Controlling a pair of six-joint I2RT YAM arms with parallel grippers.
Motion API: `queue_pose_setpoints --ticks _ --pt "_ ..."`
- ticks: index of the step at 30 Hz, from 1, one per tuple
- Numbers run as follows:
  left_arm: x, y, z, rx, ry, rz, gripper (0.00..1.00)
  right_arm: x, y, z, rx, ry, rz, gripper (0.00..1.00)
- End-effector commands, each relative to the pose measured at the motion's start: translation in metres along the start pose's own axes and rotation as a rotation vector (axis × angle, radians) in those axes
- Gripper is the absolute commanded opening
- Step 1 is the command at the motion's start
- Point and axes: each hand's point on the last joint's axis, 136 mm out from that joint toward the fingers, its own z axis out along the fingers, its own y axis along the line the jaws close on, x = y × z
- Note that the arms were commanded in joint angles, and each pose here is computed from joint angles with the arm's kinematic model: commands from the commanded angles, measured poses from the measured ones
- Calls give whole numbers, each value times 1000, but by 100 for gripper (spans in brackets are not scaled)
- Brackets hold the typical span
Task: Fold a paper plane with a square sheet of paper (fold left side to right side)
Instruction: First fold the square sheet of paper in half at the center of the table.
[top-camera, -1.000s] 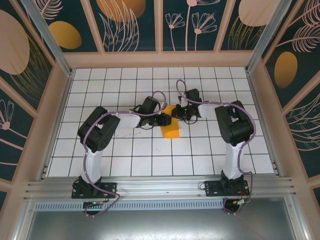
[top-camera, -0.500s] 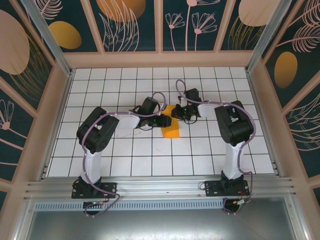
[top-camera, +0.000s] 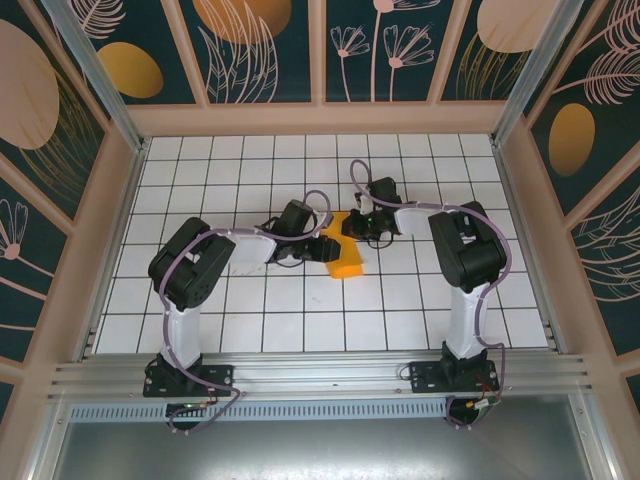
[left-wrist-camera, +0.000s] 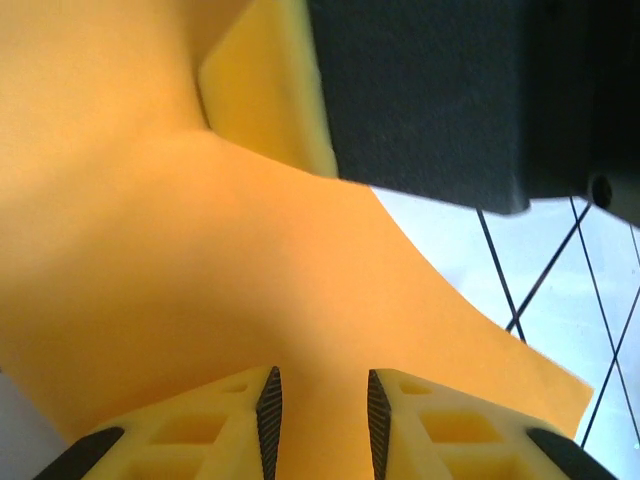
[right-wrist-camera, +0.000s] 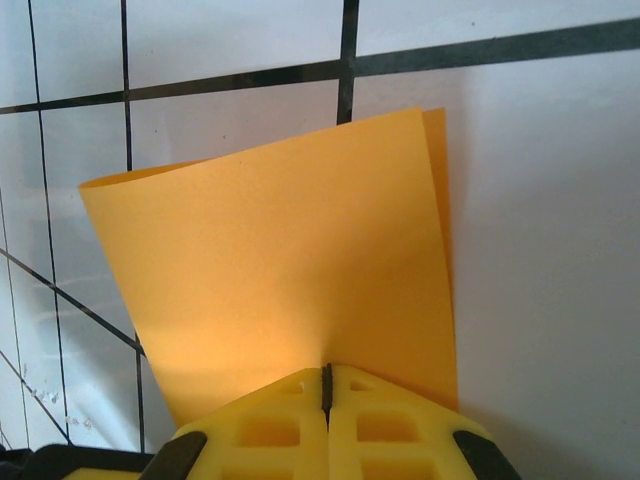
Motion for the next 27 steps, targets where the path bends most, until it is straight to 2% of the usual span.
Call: queue_pose_setpoints --ticks 1,10,18,22,27 --pt "52 4 -4 -16 169 -26 31 29 -38 12 134 88 73 3" --pt "89 -5 -7 34 240 -29 31 30 -39 12 136 90 75 3" --pt "105 -20 -18 98 269 -17 31 32 -40 11 139 93 73 3" --pt "89 -33 -28 119 209 -14 32 31 -40 11 137 90 77 3" --pt "35 -36 -56 111 34 -32 32 32 -39 11 136 93 76 3"
